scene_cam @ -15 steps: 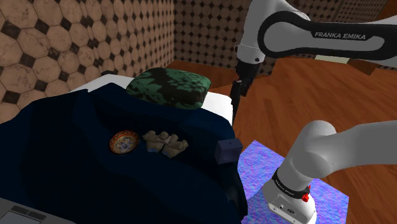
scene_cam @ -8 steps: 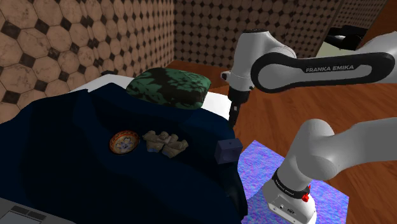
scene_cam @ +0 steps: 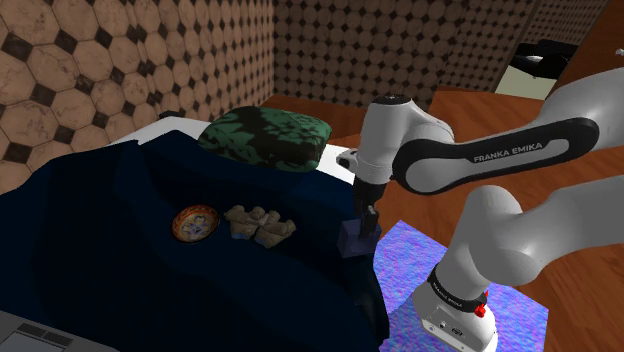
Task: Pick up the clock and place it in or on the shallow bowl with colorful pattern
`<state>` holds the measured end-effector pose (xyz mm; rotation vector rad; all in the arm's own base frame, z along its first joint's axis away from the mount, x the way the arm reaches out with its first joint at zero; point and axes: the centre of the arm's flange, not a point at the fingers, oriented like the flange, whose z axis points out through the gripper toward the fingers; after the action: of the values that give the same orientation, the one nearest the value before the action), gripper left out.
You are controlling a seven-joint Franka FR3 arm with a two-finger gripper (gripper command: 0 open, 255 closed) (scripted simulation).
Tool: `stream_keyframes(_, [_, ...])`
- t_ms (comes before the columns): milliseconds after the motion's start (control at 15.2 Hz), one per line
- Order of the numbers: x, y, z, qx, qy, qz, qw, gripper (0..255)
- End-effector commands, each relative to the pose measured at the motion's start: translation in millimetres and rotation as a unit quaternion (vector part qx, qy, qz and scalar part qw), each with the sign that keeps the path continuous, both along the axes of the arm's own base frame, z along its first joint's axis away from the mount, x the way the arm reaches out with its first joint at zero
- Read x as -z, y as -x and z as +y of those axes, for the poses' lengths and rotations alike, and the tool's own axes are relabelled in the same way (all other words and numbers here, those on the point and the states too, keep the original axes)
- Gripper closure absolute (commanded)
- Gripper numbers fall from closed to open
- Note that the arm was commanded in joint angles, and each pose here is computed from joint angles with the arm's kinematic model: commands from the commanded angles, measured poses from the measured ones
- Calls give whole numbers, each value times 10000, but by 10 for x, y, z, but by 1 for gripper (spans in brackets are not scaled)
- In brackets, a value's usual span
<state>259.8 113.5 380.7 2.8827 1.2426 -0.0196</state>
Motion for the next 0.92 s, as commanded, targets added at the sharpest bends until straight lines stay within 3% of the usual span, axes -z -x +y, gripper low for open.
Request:
stream_keyframes(0, [108,1,16,-59,-5,-4,10000,0])
stream_keyframes(330, [350,3,14,-59,-5,-4,10000,0])
stream_keyframes(792, [349,3,14,-59,-5,-3,10000,0])
stream_keyframes(858, [349,3,14,-59,-5,-3,10000,255])
